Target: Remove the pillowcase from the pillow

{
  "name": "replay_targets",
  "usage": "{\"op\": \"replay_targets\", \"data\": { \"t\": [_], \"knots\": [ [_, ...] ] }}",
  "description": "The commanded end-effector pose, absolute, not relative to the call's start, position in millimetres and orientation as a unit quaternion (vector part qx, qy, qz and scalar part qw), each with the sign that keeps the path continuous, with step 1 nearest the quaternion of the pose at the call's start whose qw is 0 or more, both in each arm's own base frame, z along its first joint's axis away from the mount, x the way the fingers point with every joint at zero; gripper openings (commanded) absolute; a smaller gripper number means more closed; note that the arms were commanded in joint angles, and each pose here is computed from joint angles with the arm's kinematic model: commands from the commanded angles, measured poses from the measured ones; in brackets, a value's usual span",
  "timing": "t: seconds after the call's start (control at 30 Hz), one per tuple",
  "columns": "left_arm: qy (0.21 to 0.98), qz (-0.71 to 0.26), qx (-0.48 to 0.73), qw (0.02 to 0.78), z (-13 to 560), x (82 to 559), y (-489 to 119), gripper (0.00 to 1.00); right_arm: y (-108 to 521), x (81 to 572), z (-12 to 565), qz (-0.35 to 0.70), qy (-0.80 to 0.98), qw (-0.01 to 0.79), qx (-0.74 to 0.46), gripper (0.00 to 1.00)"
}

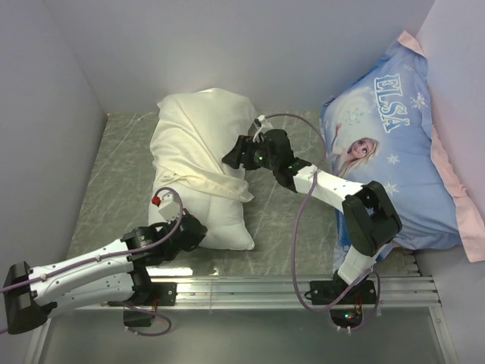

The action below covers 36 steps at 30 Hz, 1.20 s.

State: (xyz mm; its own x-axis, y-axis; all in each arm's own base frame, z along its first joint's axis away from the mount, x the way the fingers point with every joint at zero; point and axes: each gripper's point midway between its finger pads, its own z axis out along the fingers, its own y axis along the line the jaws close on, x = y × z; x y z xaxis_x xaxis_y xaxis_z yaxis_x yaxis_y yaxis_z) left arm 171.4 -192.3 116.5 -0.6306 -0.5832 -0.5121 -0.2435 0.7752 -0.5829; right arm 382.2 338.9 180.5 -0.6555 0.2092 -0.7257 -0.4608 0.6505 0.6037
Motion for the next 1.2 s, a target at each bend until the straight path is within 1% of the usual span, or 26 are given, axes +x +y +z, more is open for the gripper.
{"op": "replay_targets", "data": {
  "t": [0.0, 0.13, 0.33, 0.5, 0.57, 0.6, 0.7, 0.83, 0.87, 0.93, 0.97, 1.0, 1.1, 1.17],
  "knots": [
    [0.899, -0.205, -0.193, 0.334, 119, 151, -174, 0.00, 323, 401, 195, 0.415, 0.798, 0.436, -0.030, 0.76],
    [0.899, -0.204, -0.189, 0.339, 131, 155, -172, 0.00, 289, 405, 168, 0.437, 0.798, 0.411, 0.048, 0.76],
    [0.904, -0.218, -0.176, 0.322, 130, 150, -179, 0.00, 299, 404, 156, 0.485, 0.785, 0.379, 0.066, 0.75],
    [0.907, -0.218, -0.170, 0.319, 128, 149, -180, 0.00, 309, 407, 164, 0.532, 0.759, 0.363, 0.095, 0.74],
    [0.907, -0.218, -0.167, 0.318, 129, 149, -181, 0.00, 312, 411, 162, 0.544, 0.753, 0.355, 0.106, 0.71],
    [0.909, -0.215, -0.166, 0.317, 128, 149, -181, 0.00, 314, 410, 160, 0.553, 0.751, 0.341, 0.121, 0.69],
    [0.909, -0.215, -0.162, 0.317, 130, 149, -183, 0.00, 314, 411, 155, 0.565, 0.741, 0.337, 0.137, 0.62],
    [0.909, -0.217, -0.159, 0.318, 133, 150, -184, 0.00, 310, 411, 147, 0.560, 0.742, 0.338, 0.149, 0.61],
    [0.909, -0.216, -0.157, 0.319, 134, 150, -184, 0.00, 311, 410, 147, 0.563, 0.740, 0.338, 0.149, 0.59],
    [0.909, -0.217, -0.156, 0.320, 136, 151, -184, 0.00, 313, 411, 148, 0.573, 0.733, 0.336, 0.150, 0.51],
    [0.909, -0.217, -0.156, 0.321, 137, 152, -184, 0.00, 313, 411, 150, 0.576, 0.730, 0.334, 0.151, 0.45],
    [0.909, -0.215, -0.156, 0.321, 138, 152, -183, 0.00, 313, 412, 151, 0.578, 0.728, 0.335, 0.154, 0.27],
    [0.908, -0.215, -0.157, 0.325, 143, 152, -181, 0.00, 305, 415, 153, 0.571, 0.726, 0.346, 0.165, 0.00],
    [0.908, -0.211, -0.156, 0.327, 145, 153, -178, 0.00, 297, 419, 155, 0.563, 0.727, 0.352, 0.175, 0.00]
  ]
}}
